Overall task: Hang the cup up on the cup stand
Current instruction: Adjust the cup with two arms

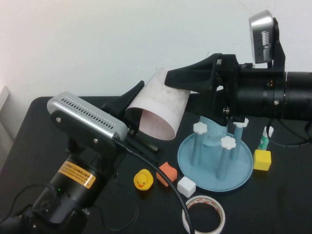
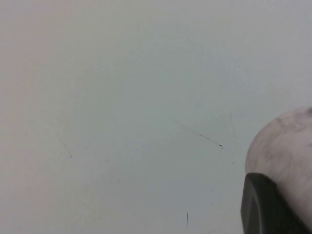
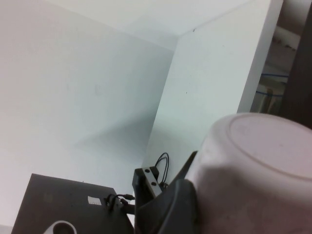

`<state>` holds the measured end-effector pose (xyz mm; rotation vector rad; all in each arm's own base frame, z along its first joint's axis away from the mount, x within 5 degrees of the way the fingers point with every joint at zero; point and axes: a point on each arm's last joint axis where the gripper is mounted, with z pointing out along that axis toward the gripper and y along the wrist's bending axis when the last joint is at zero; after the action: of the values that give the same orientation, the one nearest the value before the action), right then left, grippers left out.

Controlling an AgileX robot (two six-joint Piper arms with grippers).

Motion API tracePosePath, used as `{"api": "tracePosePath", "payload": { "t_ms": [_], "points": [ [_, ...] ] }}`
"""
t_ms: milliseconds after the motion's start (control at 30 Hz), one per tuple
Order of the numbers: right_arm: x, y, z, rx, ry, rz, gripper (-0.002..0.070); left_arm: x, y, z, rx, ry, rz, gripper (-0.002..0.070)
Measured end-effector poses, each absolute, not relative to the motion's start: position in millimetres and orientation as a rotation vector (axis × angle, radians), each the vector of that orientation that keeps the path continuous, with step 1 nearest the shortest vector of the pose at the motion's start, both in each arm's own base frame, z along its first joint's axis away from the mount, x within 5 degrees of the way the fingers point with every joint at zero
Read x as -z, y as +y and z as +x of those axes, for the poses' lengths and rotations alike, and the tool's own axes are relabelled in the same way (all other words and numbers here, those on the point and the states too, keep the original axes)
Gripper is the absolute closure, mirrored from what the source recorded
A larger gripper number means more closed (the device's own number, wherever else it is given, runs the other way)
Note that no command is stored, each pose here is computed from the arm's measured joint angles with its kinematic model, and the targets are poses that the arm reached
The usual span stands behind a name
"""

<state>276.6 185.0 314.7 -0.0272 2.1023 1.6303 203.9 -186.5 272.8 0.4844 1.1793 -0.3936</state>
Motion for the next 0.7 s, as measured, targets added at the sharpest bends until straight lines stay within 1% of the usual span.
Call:
{"api": "tracePosePath", "payload": {
  "t_ms": [233,400,600,700],
  "points": [
    [-316.7,186.3,277.5,-1.635,2.102,-0.015,0.0102,-273.1,-186.4,203.8,0.4,1.177,0.478,0.0667],
    [-316.6,194.3,278.9,-1.631,2.112,0.004,0.0101,-273.2,-185.1,204.7,0.399,1.185,0.456,0.0667],
    [-308.5,206.2,288.4,-1.657,2.143,0.055,0.0098,-271.2,-181.7,207.8,0.388,1.218,0.428,0.0666],
    [-310.3,210.3,292.1,-1.659,2.137,0.054,0.0097,-270.9,-181.0,208.5,0.385,1.223,0.423,0.0666]
  ]
}}
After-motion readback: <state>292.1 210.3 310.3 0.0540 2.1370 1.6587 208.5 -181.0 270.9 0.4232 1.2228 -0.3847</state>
